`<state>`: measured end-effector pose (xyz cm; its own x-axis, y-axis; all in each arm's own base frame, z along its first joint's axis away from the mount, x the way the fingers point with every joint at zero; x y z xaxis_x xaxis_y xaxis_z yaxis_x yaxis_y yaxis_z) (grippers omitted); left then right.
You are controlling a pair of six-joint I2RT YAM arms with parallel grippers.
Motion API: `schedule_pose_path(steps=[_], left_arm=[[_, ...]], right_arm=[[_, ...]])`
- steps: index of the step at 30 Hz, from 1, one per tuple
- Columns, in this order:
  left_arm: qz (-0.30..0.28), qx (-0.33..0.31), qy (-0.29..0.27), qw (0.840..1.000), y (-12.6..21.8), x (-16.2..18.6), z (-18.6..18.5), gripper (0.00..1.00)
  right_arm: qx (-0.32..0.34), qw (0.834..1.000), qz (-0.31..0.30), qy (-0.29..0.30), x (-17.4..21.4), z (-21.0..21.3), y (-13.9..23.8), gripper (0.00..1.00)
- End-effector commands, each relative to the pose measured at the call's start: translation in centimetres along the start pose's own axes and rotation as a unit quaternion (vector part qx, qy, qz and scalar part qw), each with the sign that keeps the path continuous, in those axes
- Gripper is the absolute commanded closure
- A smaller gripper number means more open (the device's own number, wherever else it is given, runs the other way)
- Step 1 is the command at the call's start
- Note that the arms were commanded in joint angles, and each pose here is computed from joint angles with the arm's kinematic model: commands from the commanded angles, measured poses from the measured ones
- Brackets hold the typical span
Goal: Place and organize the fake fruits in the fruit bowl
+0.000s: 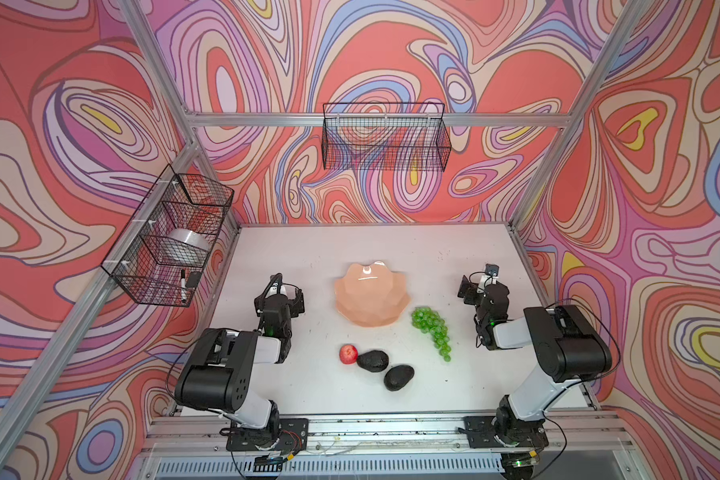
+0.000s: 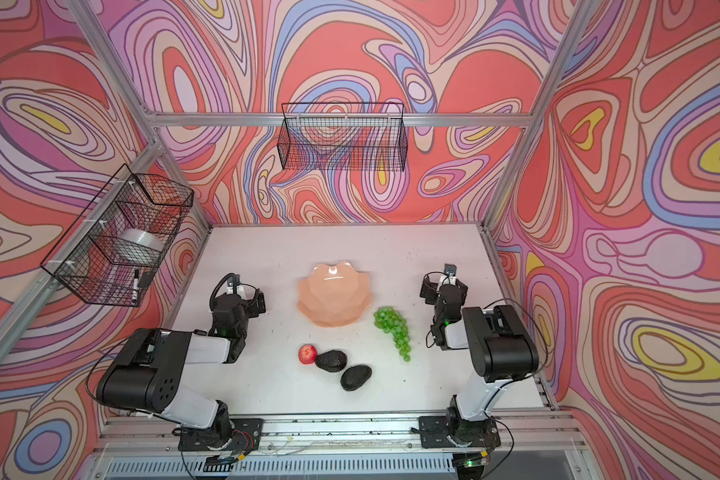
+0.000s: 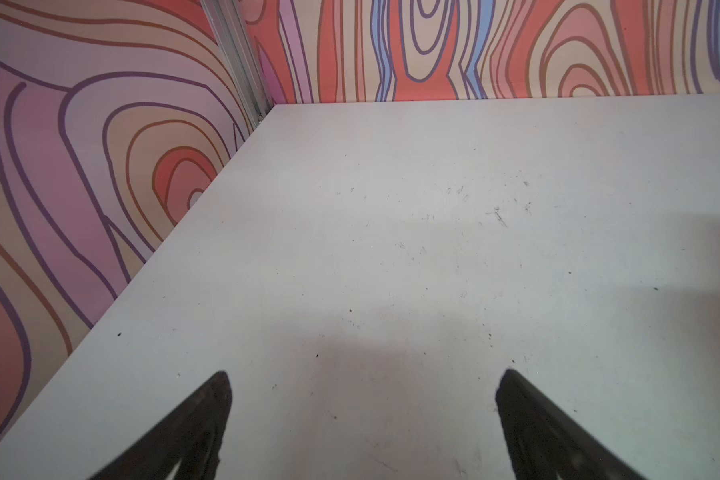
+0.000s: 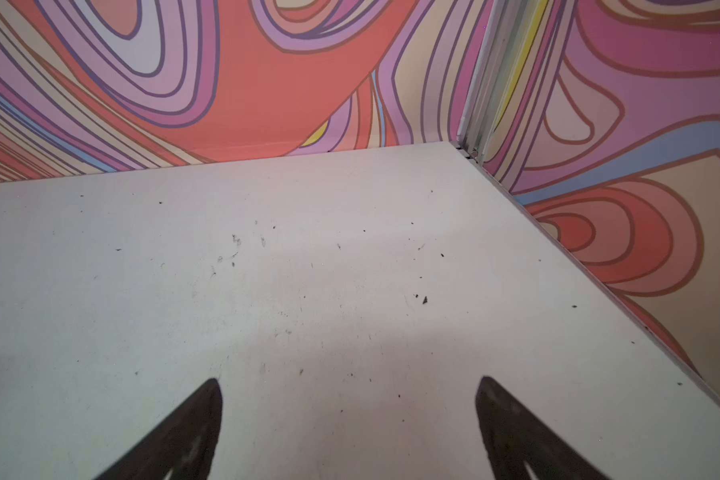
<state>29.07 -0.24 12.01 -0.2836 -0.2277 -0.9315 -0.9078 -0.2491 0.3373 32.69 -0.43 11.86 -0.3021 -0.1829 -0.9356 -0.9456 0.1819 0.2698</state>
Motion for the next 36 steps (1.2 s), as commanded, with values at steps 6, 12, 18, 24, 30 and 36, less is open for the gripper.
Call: schedule_pose_path(steps=[6, 12, 18, 24, 30, 36], left_arm=[[-0.017, -0.005, 0.001, 1.0, -0.32, -0.69, 0.0, 0.0], [-0.013, -0.002, 0.002, 1.0, -0.4, -0.69, 0.02, 0.0], [-0.002, 0.01, 0.011, 1.0, -0.63, -0.77, 0.32, 0.0], [-0.001, 0.013, 0.012, 1.0, -0.66, -0.78, 0.37, 0.0], [0.0, 0.017, 0.014, 1.0, -0.69, -0.81, 0.44, 0.0], [0.002, 0.028, 0.01, 1.0, -0.4, -1.14, 0.28, 0.0]], right_arm=[[-0.001, 1.0, -0.004, -0.003, -0.35, -0.07, -0.21, 0.02], [-0.001, 1.0, -0.004, -0.003, -0.34, -0.07, -0.23, 0.02], [-0.001, 1.0, -0.004, -0.003, -0.37, -0.08, -0.23, 0.02], [-0.001, 1.0, -0.004, -0.003, -0.33, -0.07, -0.21, 0.02], [0.001, 1.0, -0.005, -0.002, -0.35, -0.11, -0.18, 0.02], [-0.014, 1.0, -0.025, 0.008, -0.63, 0.12, 0.52, 0.02]])
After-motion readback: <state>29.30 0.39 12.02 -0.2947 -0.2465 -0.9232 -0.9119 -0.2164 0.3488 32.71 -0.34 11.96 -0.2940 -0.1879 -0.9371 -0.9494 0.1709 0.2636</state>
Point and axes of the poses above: each gripper's point midway between its finger pads, its own y axis back along the fingers, its own z axis along the line the jaws close on, x = y × z, the point moved 10 cm from there along y, back along the fingers, and after that the axes turned 14 degrees about y, right-handed, at the moved point
